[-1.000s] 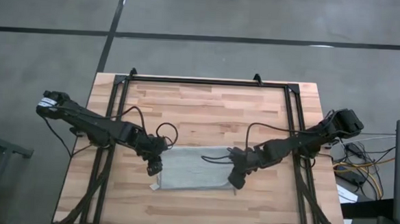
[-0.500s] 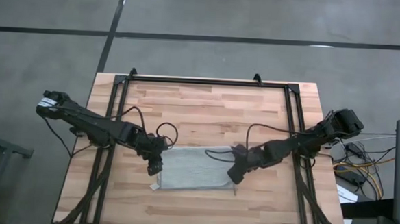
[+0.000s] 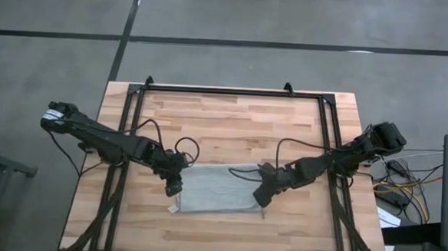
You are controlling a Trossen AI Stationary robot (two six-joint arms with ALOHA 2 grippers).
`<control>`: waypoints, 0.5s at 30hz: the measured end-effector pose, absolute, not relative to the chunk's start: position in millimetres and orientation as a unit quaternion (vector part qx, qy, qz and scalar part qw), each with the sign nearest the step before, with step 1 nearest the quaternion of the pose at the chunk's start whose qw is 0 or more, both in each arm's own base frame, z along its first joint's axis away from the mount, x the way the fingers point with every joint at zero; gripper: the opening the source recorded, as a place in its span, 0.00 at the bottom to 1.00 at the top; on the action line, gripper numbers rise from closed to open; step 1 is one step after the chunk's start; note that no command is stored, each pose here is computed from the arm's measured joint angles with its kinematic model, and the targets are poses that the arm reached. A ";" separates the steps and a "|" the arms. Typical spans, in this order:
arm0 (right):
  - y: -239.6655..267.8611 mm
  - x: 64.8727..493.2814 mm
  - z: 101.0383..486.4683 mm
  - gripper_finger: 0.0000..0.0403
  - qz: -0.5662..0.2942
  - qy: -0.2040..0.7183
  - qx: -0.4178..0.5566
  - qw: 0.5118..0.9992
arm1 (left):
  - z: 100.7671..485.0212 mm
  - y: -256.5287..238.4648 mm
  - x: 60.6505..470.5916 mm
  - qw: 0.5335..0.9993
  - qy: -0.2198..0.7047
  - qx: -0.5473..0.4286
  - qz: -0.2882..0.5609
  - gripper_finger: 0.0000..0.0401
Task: Fold microfiber towels
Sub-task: Fold the microfiber cloth on the table
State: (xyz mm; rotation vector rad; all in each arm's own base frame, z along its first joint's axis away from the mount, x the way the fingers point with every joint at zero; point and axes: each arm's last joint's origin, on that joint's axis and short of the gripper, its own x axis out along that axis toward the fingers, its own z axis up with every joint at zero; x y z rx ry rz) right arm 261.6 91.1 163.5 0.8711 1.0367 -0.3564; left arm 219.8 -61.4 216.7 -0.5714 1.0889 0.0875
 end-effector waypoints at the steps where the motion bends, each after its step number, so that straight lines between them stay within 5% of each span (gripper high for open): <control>1: 92.0 261.8 161.0 0.18 -0.160 0.487 0.406 0.757 | 216.8 -61.4 219.8 0.816 0.511 -0.268 0.041 0.28; 9: 103.3 263.3 133.4 0.17 -0.134 0.572 0.441 0.678 | 216.8 -61.4 219.8 0.816 0.510 -0.268 0.041 0.28; 15: 110.2 266.7 133.1 0.17 -0.108 0.571 0.435 0.688 | 216.9 -61.2 219.9 0.817 0.510 -0.267 0.040 0.28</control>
